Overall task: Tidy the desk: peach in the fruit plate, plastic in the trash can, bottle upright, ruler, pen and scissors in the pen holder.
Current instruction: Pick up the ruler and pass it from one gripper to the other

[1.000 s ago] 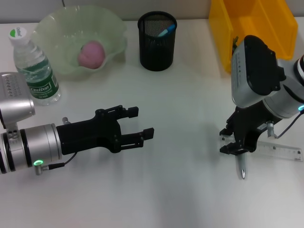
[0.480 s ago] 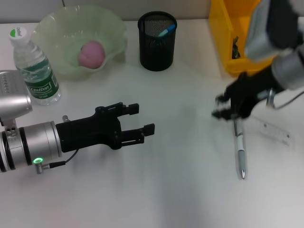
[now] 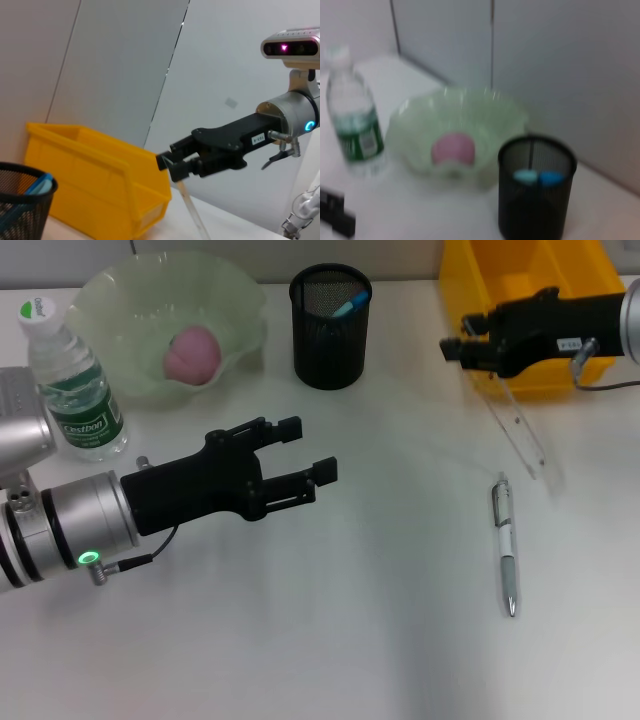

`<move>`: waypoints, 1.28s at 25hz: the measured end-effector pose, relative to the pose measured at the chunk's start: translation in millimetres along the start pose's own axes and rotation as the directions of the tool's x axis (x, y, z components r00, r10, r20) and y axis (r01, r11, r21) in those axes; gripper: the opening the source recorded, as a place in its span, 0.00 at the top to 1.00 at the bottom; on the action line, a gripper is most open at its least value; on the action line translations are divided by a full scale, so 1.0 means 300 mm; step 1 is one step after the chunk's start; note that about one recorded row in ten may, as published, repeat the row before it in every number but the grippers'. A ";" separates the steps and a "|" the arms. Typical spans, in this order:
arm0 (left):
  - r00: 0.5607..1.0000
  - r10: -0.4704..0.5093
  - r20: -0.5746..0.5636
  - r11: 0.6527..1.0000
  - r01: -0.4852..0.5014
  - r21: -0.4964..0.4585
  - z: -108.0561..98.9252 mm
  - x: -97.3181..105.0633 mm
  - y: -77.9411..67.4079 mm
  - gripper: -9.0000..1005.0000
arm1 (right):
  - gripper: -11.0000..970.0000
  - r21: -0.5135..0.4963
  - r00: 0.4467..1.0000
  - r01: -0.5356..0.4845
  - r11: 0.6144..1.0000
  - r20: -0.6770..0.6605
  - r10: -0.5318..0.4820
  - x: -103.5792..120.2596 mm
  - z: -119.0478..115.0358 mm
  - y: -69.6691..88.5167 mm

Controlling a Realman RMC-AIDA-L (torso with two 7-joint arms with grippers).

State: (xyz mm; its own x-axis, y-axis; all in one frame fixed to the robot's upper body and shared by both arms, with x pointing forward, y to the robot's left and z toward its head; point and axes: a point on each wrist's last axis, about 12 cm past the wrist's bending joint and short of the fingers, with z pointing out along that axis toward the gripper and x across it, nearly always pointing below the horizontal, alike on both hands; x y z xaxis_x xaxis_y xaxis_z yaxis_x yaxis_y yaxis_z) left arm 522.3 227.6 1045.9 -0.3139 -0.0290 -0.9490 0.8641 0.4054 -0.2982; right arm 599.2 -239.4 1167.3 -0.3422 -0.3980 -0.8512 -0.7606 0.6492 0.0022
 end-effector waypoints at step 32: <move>0.986 0.110 0.124 0.971 -0.080 -0.225 0.129 0.057 -0.037 0.26 | 0.60 -0.029 0.789 -0.119 0.992 0.604 0.112 0.176 0.177 0.153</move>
State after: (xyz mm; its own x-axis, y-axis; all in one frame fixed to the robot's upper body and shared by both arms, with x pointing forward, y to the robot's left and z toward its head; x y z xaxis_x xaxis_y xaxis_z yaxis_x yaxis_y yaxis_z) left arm 522.7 187.2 1029.0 -0.1656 -0.0976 -0.9813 0.7758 0.6014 -0.1908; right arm 575.5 -196.1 1094.6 -0.0226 0.1499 -0.9884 -0.7302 0.6729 0.1187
